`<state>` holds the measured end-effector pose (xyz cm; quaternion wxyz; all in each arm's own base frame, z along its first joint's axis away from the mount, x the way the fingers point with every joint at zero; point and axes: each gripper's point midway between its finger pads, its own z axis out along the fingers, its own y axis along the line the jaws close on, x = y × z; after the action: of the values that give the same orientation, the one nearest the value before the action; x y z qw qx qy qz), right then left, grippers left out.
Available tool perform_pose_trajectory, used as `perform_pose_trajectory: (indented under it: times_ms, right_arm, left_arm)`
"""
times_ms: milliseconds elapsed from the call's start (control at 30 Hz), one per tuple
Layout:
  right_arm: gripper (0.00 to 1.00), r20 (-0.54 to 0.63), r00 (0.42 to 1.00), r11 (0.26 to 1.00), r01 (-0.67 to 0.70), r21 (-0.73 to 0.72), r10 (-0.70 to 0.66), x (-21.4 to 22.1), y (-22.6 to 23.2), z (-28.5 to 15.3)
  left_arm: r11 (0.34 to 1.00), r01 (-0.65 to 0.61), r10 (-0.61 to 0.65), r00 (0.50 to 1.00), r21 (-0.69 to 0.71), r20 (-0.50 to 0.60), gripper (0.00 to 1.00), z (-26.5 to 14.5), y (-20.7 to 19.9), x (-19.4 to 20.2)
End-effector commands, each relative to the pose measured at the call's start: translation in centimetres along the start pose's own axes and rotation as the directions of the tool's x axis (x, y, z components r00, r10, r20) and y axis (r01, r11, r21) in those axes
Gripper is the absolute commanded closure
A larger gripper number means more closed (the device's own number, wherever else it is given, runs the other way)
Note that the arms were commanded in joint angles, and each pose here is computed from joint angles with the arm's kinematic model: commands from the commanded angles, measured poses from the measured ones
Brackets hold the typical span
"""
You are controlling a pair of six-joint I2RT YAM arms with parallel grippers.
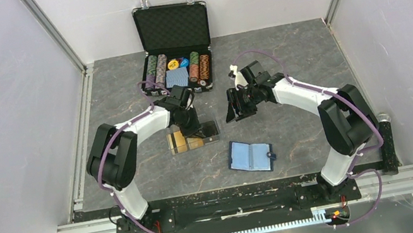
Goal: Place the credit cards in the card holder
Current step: Pick up the credit card from the storage box.
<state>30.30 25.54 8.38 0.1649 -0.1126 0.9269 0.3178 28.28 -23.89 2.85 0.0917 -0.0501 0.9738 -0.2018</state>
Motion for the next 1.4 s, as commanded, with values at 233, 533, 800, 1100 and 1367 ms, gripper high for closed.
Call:
perform_pose_trajectory:
  times_ms: [233,533,800,1100,1367]
  right_arm:
    - [0.51,0.015,1.000,1.000,0.028,-0.002,-0.028,0.1,0.3,-0.6]
    - [0.51,0.012,1.000,1.000,0.026,0.005,-0.026,0.3,0.0,-0.6]
    - [0.51,0.007,1.000,1.000,0.025,0.011,-0.025,0.7,-0.2,-0.5]
    - [0.51,0.005,1.000,1.000,0.024,0.015,-0.024,1.0,-0.4,-0.5]
    - [0.51,0.005,1.000,1.000,0.020,0.023,-0.021,1.3,-0.7,-0.4]
  left_arm:
    - [0.993,-0.097,0.099,0.995,-0.074,0.023,0.98,-0.7,0.2,-0.7]
    - [0.979,-0.168,0.171,0.985,-0.112,0.022,0.98,-1.1,-0.7,-0.8]
    - [0.980,-0.180,0.184,0.982,-0.080,0.042,0.87,-2.0,-2.5,-1.4]
    - [0.956,-0.248,0.243,0.969,-0.154,-0.051,0.77,-0.9,-0.6,-0.5]
    - [0.957,-0.257,0.252,0.966,-0.133,-0.052,0.74,-0.7,-1.3,-0.8]
